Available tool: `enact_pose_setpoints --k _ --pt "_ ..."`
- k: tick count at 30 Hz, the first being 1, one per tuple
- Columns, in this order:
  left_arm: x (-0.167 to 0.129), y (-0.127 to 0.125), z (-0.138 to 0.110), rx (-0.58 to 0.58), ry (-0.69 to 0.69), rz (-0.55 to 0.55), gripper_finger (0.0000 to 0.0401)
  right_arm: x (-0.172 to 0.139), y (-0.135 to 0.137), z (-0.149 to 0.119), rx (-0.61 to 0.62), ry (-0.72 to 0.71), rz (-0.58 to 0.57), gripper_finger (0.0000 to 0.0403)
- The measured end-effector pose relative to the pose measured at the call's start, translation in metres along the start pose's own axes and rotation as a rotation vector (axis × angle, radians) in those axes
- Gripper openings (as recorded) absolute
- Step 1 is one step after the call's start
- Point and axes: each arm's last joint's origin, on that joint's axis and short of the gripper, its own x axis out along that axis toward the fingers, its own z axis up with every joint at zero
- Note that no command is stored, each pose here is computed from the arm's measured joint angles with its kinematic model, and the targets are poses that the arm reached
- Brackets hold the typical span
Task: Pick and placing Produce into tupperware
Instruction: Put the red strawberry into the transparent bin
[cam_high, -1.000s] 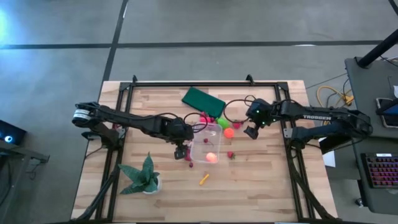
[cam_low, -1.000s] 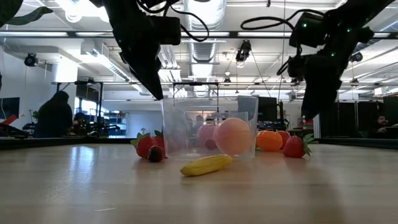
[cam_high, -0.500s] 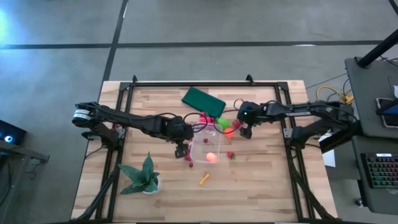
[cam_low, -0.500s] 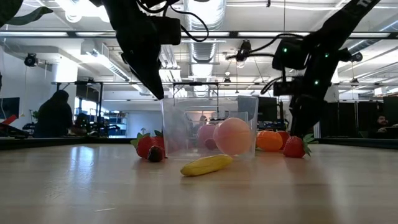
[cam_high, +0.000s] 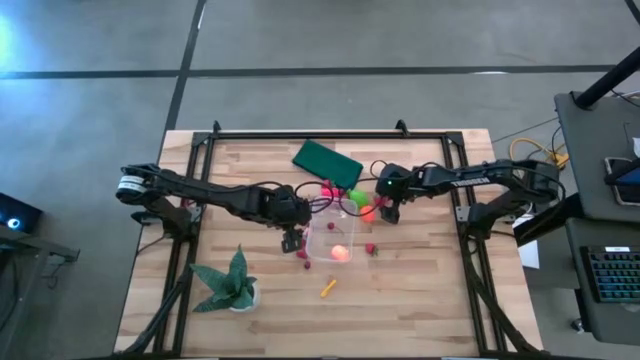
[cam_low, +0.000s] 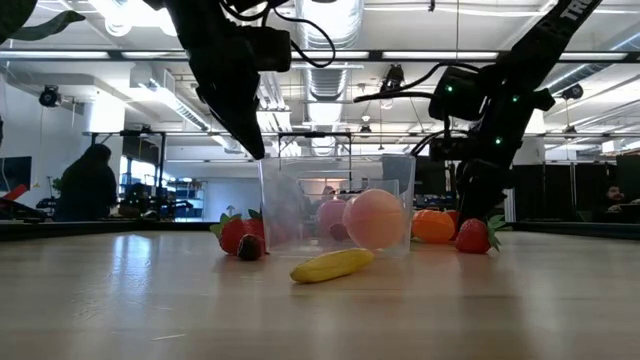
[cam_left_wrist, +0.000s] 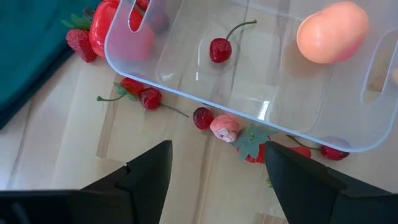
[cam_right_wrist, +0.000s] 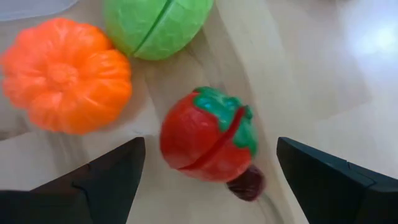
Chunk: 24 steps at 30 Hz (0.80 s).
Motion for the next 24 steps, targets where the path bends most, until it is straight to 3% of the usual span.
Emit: enact_pose_setpoints --k 24 --pt "0.0006 0.0009 -0.0004 -0.008 0.001 0.012 0.0239 0.0097 0.0001 0.0032 0.068 -0.018 0.002 0.0212"
